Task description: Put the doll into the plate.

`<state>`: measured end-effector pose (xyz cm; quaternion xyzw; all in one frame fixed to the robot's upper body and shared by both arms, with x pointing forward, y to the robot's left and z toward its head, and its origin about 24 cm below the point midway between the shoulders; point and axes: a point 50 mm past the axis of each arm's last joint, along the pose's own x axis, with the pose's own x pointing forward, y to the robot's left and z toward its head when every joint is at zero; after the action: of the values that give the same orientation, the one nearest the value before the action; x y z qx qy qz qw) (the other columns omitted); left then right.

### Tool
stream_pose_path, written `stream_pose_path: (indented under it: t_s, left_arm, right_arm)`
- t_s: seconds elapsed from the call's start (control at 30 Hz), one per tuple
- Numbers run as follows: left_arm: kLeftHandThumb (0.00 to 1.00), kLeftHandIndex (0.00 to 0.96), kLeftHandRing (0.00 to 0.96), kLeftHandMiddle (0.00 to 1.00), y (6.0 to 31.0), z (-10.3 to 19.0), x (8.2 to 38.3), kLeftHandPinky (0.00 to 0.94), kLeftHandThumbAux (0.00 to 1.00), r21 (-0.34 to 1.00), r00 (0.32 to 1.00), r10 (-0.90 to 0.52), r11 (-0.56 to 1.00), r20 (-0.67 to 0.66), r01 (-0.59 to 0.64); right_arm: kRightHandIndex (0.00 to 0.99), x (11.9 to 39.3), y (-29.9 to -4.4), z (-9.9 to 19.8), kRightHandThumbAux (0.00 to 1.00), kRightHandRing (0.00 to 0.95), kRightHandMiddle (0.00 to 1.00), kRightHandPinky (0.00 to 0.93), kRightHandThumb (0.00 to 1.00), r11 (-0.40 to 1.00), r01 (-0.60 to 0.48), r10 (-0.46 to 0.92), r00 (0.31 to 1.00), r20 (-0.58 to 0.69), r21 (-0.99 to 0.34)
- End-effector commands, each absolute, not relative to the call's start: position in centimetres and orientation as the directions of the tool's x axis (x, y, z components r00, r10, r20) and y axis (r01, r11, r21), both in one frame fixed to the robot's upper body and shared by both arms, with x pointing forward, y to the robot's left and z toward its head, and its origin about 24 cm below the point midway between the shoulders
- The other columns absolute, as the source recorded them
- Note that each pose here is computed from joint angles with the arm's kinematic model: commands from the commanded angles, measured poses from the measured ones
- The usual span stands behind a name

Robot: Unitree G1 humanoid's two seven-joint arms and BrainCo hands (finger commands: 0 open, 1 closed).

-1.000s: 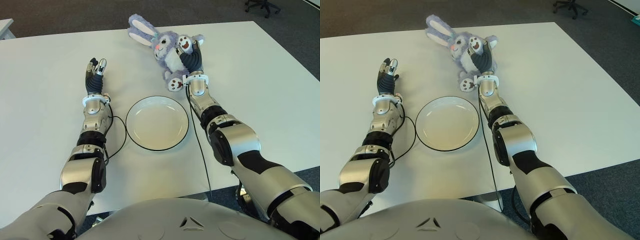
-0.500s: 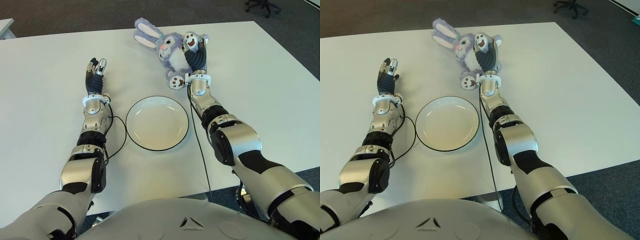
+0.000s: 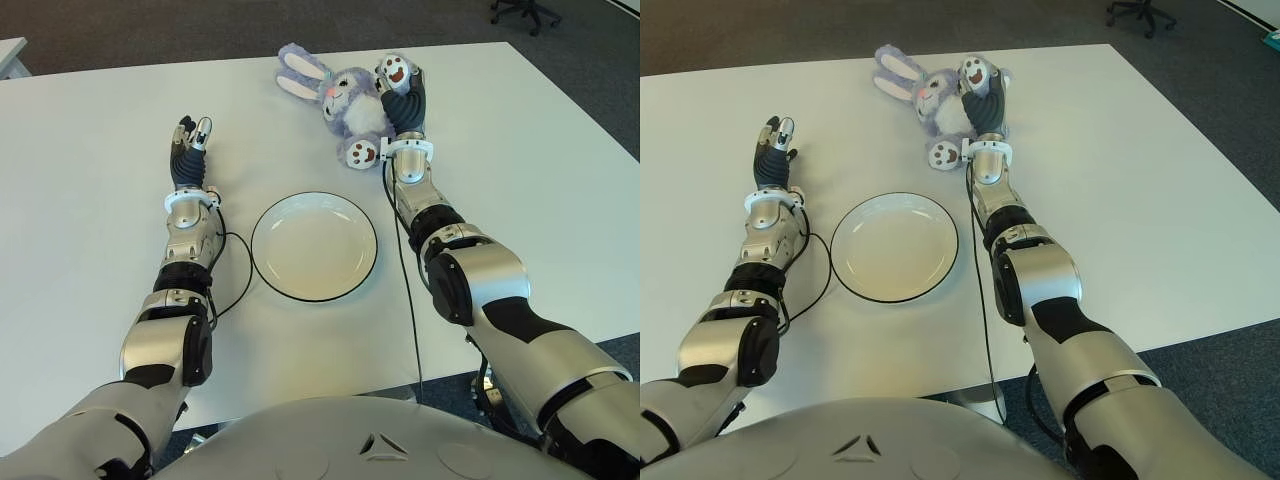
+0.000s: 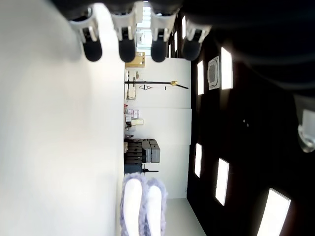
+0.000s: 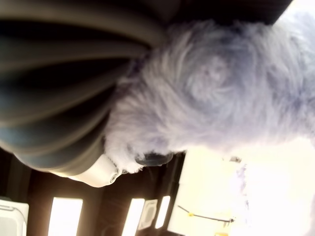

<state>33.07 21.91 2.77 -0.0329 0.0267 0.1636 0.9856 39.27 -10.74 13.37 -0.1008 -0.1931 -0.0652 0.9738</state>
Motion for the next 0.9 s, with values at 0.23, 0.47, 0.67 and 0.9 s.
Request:
stream_pose_path:
  t_s: [0.23, 0.47, 0.67, 0.9]
  left_arm:
    - [0.000, 0.000, 0.062, 0.073, 21.4, -2.4, 30.3, 0.054, 0.398, -0.045, 0.903, 0.313, 0.939, -0.294, -0.341]
    - [0.000, 0.000, 0.062, 0.069, 21.4, -2.4, 30.4, 0.053, 0.398, -0.045, 0.901, 0.315, 0.938, -0.297, -0.343]
    - [0.000, 0.000, 0.057, 0.066, 21.4, -2.4, 30.4, 0.040, 0.400, -0.047, 0.902, 0.313, 0.939, -0.297, -0.341]
    - [0.000, 0.000, 0.056, 0.065, 21.4, -2.5, 30.4, 0.044, 0.399, -0.051, 0.902, 0.313, 0.938, -0.298, -0.342]
  right_arm:
    - [0.444, 39.5, -10.5, 15.4, 0.702, 0.854, 0.825, 0.837, 0.728, 0.955, 0.234, -0.123, 0.870, 0.477, -0.181]
    - [0.444, 39.5, -10.8, 15.7, 0.699, 0.837, 0.807, 0.840, 0.731, 0.954, 0.231, -0.111, 0.865, 0.489, -0.193]
    - [0.444, 39.7, -11.1, 16.0, 0.700, 0.839, 0.820, 0.839, 0.735, 0.958, 0.221, -0.106, 0.866, 0.488, -0.184]
    - [0.442, 39.9, -11.3, 16.6, 0.703, 0.835, 0.828, 0.815, 0.739, 0.964, 0.210, -0.106, 0.866, 0.488, -0.163]
